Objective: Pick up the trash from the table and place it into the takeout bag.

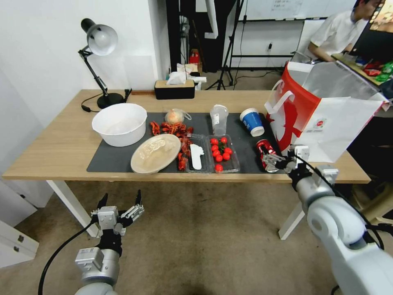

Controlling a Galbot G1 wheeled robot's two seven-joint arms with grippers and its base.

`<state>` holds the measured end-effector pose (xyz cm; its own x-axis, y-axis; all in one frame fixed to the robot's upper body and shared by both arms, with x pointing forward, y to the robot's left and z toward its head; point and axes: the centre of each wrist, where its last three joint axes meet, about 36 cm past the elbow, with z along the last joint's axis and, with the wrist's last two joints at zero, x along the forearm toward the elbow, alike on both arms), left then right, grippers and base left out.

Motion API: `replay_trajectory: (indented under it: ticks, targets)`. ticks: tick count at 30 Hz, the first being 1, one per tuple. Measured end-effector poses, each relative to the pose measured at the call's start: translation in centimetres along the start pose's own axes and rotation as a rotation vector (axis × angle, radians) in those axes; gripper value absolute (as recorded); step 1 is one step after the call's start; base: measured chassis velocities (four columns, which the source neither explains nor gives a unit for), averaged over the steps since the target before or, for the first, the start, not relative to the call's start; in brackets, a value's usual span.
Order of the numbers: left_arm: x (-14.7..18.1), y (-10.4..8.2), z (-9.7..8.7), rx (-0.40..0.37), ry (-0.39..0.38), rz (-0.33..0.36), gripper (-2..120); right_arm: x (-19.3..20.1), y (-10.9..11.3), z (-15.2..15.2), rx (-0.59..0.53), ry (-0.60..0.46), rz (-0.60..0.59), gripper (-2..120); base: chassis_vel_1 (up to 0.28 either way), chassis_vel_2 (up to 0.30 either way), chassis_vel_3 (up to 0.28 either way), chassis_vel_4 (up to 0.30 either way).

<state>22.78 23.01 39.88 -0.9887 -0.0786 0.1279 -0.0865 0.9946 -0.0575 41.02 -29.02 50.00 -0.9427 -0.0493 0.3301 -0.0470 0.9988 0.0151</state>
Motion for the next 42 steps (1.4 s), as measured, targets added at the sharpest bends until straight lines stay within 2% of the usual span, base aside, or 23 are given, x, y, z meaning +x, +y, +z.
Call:
replay_trajectory:
  ticks: [8,11,25,35,39,40,42]
  targets:
    - [-0.5,0.1,0.6,-0.007,0.005,-0.005,100,-2.4,0.2,-1.5,-0.034,0.104,0.052,100,0.000,0.000,0.000,0.000]
    - [-0.8,0.1,0.8,-0.011,0.006,-0.007,100,-3.0,0.9,-2.2,-0.062,0.161,0.066,100,0.000,0.000,0.000,0.000]
    - [-1.2,0.3,1.2,-0.018,-0.003,-0.011,100,-3.9,1.9,-1.4,-0.098,0.223,0.084,100,0.000,0.000,0.000,0.000]
    - [-1.2,0.6,1.4,-0.037,-0.005,-0.011,100,-4.0,2.6,-1.0,-0.112,0.229,0.084,100,0.000,0.000,0.000,0.000]
    - [-1.2,0.6,1.4,-0.043,-0.005,-0.010,100,-4.0,2.8,-0.7,-0.117,0.239,0.090,93,0.000,0.000,0.000,0.000]
    - [-1.2,0.6,1.4,-0.043,-0.004,-0.010,100,-3.9,2.9,-0.6,-0.119,0.242,0.092,85,0.000,0.000,0.000,0.000]
    - [-1.2,0.6,1.4,-0.044,-0.005,-0.011,100,-3.9,2.9,-0.5,-0.120,0.244,0.094,82,0.000,0.000,0.000,0.000]
